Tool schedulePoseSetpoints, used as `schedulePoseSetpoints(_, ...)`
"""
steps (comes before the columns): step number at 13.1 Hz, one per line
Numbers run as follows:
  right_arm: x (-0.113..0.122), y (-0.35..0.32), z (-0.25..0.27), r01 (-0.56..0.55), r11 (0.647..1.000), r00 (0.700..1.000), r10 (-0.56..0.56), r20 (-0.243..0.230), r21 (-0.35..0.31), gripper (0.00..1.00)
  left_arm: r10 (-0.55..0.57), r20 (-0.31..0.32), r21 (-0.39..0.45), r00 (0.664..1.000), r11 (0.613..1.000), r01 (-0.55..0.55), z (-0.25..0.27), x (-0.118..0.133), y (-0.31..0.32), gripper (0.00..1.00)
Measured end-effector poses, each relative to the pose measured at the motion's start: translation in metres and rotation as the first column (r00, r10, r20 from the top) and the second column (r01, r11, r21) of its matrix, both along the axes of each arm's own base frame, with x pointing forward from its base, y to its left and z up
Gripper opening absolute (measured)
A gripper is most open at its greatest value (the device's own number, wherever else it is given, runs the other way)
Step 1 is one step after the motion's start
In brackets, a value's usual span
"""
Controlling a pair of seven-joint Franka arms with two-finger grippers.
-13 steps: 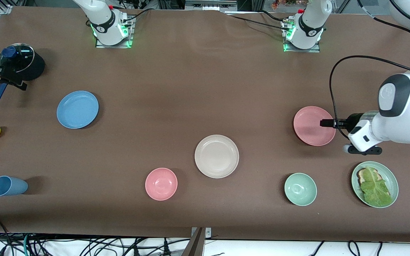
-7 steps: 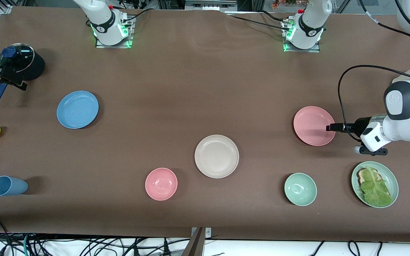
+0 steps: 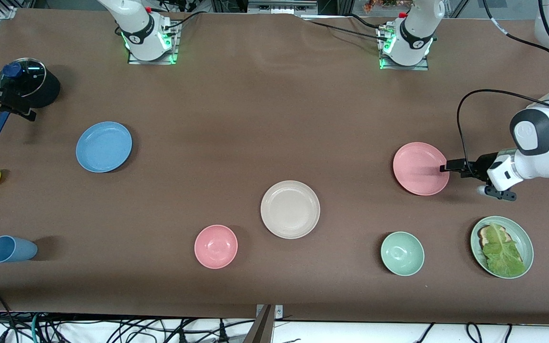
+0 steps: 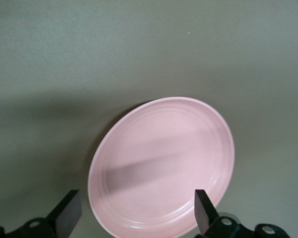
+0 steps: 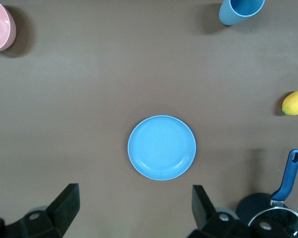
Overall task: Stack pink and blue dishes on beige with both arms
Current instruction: 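Move the left gripper to the pink plate rim and lower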
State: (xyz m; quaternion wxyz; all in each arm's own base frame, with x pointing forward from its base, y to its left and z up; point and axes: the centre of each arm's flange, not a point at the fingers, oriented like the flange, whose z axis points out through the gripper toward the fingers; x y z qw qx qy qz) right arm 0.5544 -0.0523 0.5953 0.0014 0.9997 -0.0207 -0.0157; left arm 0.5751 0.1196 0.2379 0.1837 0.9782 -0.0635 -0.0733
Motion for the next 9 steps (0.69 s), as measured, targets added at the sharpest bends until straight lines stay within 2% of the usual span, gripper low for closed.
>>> schedulePoseSetpoints(3, 0.0, 0.0, 0.0, 0.0, 1.0, 1.0, 0.0, 0.0, 0.0, 1.0, -0.012, 0.02, 0.006, 1.0, 1.0, 0.012, -0.016, -0.012, 0.004, 1.0)
schedulePoseSetpoints(6, 0.0, 0.0, 0.0, 0.0, 1.0, 1.0, 0.0, 0.0, 0.0, 1.0, -0.025, 0.066, -0.024, 0.998, 0.999, 0.026, -0.031, -0.023, 0.002, 1.0)
schedulePoseSetpoints(9, 0.0, 0.0, 0.0, -0.001, 1.0, 1.0, 0.001, -0.001, 0.0, 1.0, -0.03, 0.068, -0.024, 0.997, 0.999, 0.031, -0.043, -0.034, 0.001, 1.0)
